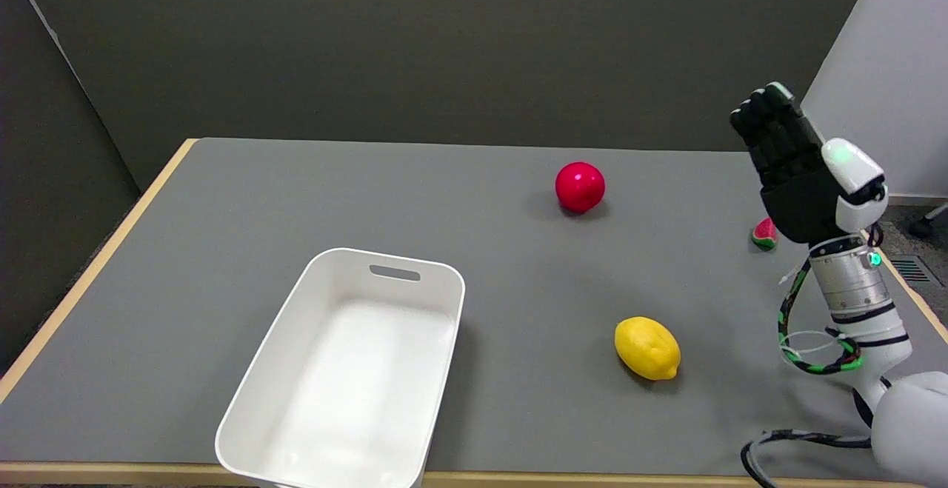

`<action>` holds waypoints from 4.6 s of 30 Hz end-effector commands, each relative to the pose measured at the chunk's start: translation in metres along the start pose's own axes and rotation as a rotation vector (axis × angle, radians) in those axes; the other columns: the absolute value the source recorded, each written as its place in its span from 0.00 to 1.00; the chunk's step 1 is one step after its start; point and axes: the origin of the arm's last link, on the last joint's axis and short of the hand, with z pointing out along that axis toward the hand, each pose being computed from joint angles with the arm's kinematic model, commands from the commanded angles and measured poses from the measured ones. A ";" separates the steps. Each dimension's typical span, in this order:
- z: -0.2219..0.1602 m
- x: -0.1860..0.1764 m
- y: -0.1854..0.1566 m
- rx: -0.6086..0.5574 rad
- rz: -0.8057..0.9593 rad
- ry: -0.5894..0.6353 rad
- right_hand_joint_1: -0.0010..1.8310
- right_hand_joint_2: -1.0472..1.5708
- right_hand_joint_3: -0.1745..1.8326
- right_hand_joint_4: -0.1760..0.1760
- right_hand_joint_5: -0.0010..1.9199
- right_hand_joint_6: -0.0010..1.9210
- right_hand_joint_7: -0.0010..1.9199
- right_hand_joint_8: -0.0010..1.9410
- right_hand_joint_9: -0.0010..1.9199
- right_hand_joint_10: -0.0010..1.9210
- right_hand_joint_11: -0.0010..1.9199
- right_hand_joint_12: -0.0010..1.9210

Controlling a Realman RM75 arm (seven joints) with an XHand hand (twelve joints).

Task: Pick up the lemon.

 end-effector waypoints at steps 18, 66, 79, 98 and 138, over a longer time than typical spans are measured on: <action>-0.130 -0.064 0.003 -0.239 -0.854 -0.182 0.27 0.65 0.49 0.22 0.12 0.23 0.15 0.18 0.05 0.37 0.00 0.39; -0.120 -0.133 -0.004 -0.345 -1.298 -0.380 0.23 0.62 0.54 0.04 0.14 0.31 0.19 0.31 0.12 0.43 0.00 0.52; -0.131 -0.150 0.015 -0.362 -1.207 -0.425 0.23 0.62 0.54 0.03 0.14 0.31 0.19 0.31 0.13 0.44 0.00 0.53; -0.100 -0.126 0.033 -0.359 -1.199 -0.423 0.27 0.64 0.51 0.09 0.15 0.30 0.20 0.28 0.12 0.46 0.00 0.58; -0.098 -0.116 0.038 -0.182 -1.107 -0.414 0.99 0.66 0.52 0.31 0.27 0.81 0.38 0.77 0.42 0.75 0.40 1.00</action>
